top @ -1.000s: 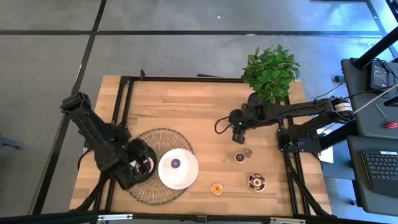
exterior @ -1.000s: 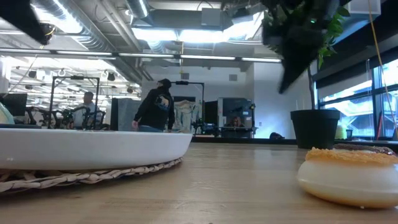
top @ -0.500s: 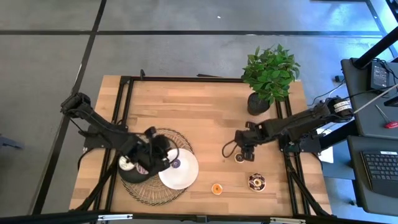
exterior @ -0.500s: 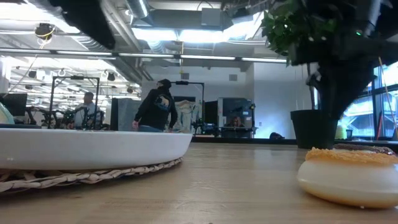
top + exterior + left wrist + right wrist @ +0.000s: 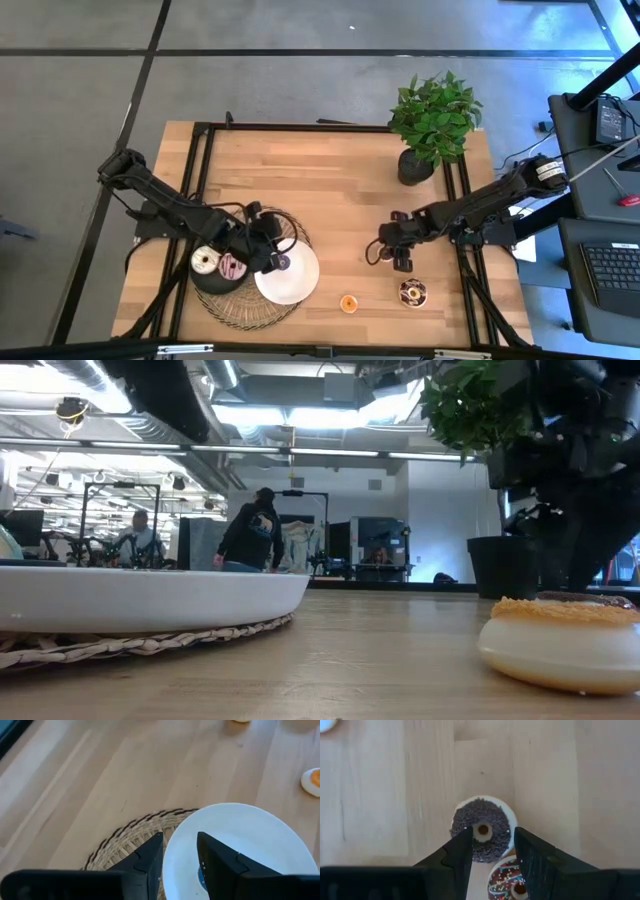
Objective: Pick & Place donuts
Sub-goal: Put the left small brown donut on the white plate
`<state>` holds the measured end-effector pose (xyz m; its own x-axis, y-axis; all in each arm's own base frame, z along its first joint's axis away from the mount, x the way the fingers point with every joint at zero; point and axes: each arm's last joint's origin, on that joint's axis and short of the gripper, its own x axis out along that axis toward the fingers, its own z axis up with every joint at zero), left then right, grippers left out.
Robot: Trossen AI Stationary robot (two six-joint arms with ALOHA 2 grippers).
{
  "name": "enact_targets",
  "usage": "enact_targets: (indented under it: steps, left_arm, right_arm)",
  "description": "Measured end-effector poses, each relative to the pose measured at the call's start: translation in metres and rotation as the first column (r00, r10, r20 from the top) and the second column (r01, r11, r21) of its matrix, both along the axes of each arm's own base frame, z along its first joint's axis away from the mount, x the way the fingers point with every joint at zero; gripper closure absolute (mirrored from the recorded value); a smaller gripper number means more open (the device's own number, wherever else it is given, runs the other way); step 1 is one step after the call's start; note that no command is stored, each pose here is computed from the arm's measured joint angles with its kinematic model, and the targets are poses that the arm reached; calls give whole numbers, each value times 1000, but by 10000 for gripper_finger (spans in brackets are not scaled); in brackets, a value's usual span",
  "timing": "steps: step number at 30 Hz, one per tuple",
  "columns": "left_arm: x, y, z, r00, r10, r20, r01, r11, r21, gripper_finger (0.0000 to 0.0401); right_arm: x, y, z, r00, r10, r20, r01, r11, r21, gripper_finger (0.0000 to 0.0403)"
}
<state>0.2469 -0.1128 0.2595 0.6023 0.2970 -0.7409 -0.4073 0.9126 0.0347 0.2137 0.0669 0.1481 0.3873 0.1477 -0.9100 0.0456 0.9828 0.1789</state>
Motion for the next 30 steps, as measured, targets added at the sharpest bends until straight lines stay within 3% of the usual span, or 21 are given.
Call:
enact_targets:
  steps: [7, 24, 30]
  left_arm:
    - [-1, 0, -6, 1000, 9, -2, -9, 1000, -7, 291]
    - [0, 0, -5, 1000, -9, 6, 9, 1000, 0, 296]
    - [12, -6, 3, 988, -99, 119, 96, 995, 35, 292]
  right_arm:
    - [-2, -1, -6, 1000, -4, 21, 4, 1000, 1, 272]
    - [-1, -2, -7, 1000, -5, 31, 6, 1000, -27, 395]
    - [18, 1, 18, 987, 45, 154, -23, 990, -142, 394]
